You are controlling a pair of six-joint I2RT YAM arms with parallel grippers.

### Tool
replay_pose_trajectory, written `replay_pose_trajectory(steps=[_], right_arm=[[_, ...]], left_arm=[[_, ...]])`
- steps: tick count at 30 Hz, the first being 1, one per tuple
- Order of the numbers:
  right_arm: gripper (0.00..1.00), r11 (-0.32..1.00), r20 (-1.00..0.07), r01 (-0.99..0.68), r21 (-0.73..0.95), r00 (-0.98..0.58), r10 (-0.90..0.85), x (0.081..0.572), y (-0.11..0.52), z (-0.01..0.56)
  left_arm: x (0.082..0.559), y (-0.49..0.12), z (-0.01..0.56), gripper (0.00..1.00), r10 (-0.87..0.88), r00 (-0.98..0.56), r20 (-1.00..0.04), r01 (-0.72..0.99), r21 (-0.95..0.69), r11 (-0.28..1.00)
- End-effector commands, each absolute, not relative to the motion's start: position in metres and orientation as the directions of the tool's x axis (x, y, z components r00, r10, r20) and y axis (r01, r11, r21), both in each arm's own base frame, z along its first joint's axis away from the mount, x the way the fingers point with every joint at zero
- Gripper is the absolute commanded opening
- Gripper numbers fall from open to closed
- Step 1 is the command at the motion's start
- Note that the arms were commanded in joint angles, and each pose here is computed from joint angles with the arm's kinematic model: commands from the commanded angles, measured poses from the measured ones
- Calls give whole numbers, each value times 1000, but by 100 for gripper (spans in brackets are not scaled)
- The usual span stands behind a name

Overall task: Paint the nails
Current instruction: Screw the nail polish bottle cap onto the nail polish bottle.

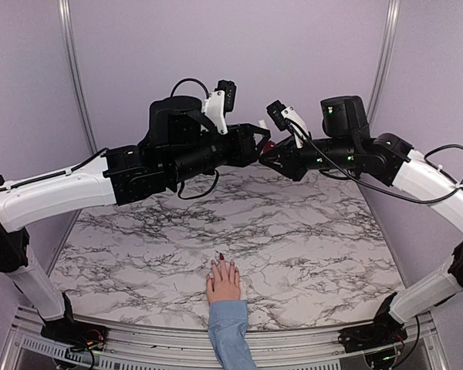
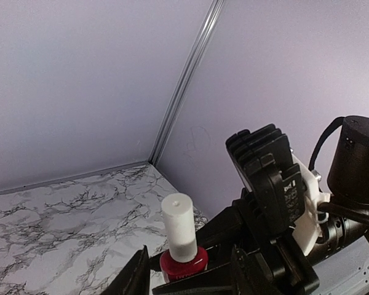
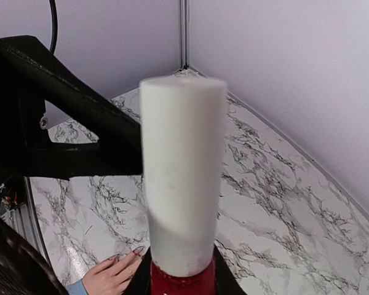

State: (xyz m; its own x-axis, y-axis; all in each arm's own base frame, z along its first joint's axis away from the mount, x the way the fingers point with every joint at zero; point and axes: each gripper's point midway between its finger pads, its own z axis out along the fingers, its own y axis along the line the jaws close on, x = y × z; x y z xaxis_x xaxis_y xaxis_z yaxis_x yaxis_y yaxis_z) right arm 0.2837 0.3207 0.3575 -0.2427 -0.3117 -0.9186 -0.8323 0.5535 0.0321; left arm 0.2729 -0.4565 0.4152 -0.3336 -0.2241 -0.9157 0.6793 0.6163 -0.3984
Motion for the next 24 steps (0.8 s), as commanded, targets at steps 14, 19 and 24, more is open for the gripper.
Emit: replay_pose_trajectory(steps=[14,19,24], right_arm=[[0,497,-942,-868,7,-173,-289,272,327,383],[0,493,-944,-870,2,-165,-287,272,327,385],[0,484,-947,-875,-10,-147,-285,269,326,390]], left_arm=[[280,-471,425,34,-228,-349,-909,667,-412,621],[282,-471,425,26,-238,-359,-903,659,-425,621],[283,-470,416,11,-224,-390,-893,648,-439,622]])
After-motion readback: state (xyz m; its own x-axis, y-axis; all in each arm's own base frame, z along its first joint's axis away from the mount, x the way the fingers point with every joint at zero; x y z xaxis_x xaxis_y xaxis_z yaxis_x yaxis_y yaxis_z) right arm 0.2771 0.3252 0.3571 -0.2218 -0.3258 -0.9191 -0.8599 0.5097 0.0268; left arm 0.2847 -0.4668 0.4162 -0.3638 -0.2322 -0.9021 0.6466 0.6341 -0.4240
